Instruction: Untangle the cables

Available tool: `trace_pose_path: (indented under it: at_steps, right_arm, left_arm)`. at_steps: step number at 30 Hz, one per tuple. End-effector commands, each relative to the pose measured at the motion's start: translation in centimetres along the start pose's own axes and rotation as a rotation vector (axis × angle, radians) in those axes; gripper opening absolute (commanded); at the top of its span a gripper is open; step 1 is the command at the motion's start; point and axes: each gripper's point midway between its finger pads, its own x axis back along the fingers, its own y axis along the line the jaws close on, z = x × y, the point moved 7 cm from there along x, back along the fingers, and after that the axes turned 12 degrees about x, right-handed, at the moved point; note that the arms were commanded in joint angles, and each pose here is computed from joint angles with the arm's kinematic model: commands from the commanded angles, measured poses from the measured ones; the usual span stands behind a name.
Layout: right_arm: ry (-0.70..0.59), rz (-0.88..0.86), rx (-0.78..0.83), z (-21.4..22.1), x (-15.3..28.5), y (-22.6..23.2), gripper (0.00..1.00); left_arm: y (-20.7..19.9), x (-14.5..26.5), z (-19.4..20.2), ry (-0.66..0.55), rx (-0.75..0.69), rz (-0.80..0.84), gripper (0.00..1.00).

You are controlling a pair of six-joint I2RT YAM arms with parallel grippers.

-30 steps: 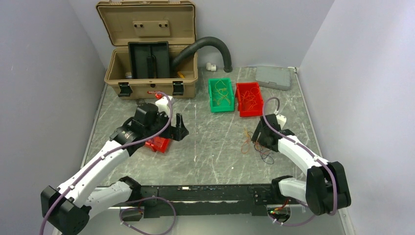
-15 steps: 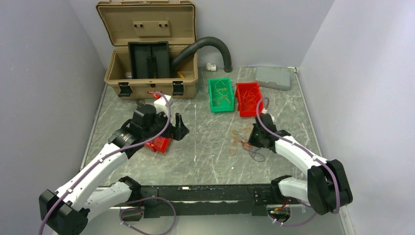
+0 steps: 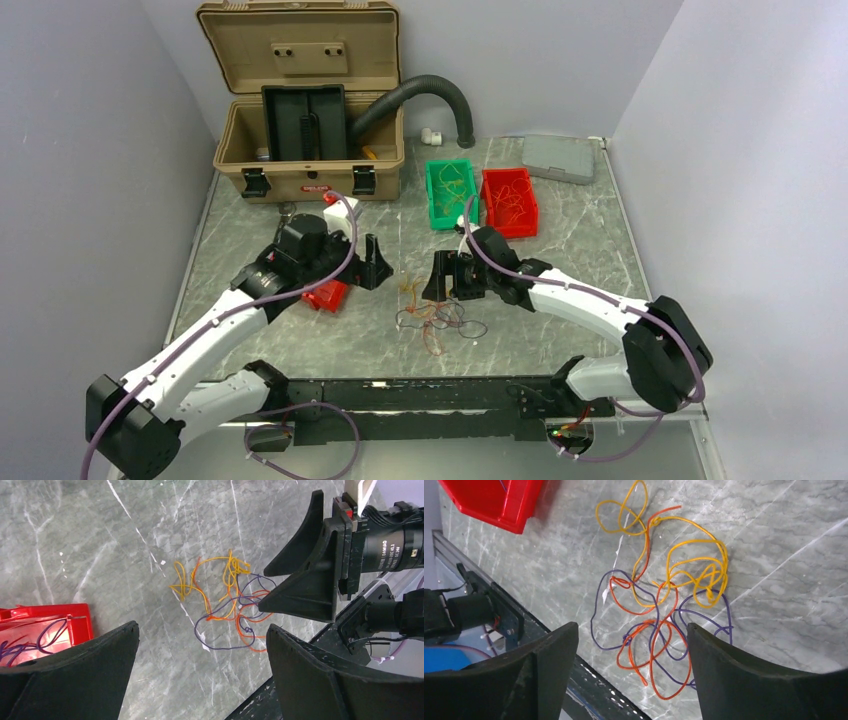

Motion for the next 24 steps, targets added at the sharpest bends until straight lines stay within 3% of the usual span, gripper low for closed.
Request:
trace_pose_path:
  at_steps: [1, 10, 12, 16, 24]
  right_arm:
    - [-0.076, -0.046, 0.064, -1.8, 1.4, 1.1, 0.84]
    - [-0.081, 0.025, 0.108, -1.4, 3.0, 0.4, 0.81]
    - [-0.075, 0.028, 0.106, -1.0, 3.0, 0.2, 0.77]
    - [-0.044, 0.009, 0.099, 0.2, 2.8, 0.0, 0.69]
    - [0.029, -0.088, 0.111, 2.7, 3.0, 0.2, 0.67]
  left_arm:
    - [-0.8, -0.9, 0.2, 0.001, 0.008, 0.056, 0.99]
    - [-0.7, -3.2, 1.8, 0.082, 0.014, 0.050, 0.99]
    - [-0.7, -4.1, 2.3, 0.126, 0.012, 0.047, 0.94]
    - [-0.9, -5.8, 3.6, 0.208, -0.001, 0.037, 0.86]
    - [-2.1, -8.1, 5.6, 0.300, -0.004, 0.103, 0.86]
